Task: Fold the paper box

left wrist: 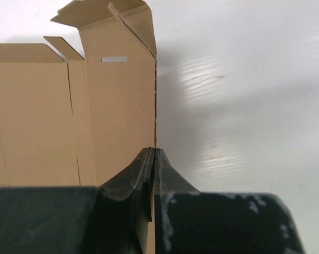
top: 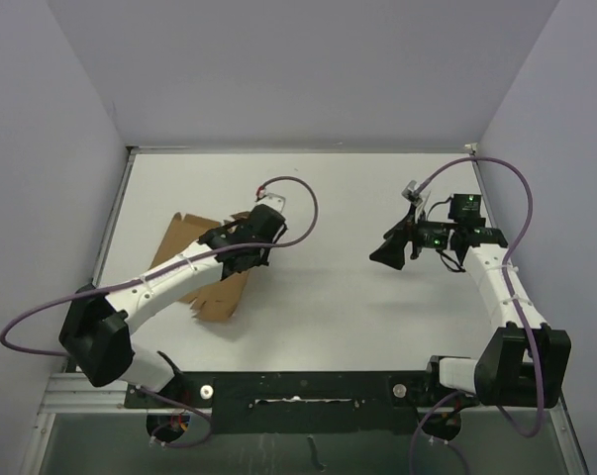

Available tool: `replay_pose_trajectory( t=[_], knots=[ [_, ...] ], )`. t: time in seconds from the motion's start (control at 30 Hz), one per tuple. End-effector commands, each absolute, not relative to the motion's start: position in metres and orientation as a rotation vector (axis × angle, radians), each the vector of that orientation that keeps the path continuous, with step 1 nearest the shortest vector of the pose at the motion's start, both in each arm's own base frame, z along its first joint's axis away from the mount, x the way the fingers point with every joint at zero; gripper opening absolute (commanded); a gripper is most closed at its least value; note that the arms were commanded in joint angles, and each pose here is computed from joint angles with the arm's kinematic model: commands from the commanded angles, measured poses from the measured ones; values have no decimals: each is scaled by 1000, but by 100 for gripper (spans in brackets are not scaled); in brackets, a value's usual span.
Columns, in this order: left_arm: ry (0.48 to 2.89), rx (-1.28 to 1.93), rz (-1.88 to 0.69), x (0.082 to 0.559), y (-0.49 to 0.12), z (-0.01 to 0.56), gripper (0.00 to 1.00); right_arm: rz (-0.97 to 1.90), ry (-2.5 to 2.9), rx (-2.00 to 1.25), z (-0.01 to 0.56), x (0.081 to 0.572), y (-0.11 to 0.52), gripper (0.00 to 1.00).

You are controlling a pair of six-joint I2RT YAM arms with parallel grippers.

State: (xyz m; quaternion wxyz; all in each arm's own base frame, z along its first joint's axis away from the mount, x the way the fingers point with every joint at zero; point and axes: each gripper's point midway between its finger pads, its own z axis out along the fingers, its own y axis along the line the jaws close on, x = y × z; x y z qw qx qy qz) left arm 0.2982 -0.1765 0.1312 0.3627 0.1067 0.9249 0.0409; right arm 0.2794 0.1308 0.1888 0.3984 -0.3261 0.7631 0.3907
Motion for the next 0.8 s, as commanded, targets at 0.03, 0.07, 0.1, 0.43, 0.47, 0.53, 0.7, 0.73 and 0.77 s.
replay_pose_trajectory(
  t=[0.03, 0.07, 0.1, 0.43, 0.47, 0.53, 0.7, 0.73, 0.77],
  knots=[
    [2109, 676, -57, 309, -284, 181, 0, 931, 1897, -725, 207, 296, 111, 98],
    [2076, 748, -97, 304, -305, 182, 0, 895, 1919, -676, 206, 303, 101, 98],
    [2051, 811, -128, 301, -322, 180, 0, 849, 1947, -625, 204, 308, 89, 98],
    [1860, 1295, -427, 251, -449, 146, 0, 631, 2056, -310, 196, 326, 19, 98],
    [1843, 1311, -468, 246, -456, 146, 8, 625, 2061, -304, 195, 327, 17, 98],
    [1798, 1343, -576, 232, -467, 152, 25, 624, 2067, -301, 193, 327, 16, 98],
    [1743, 1285, -747, 211, -469, 181, 58, 687, 2076, -342, 184, 326, 25, 98],
    [1743, 1254, -762, 210, -462, 187, 62, 718, 2080, -367, 181, 325, 32, 98],
    [1750, 1217, -780, 210, -454, 192, 65, 747, 2085, -405, 177, 324, 40, 98]
  ],
)
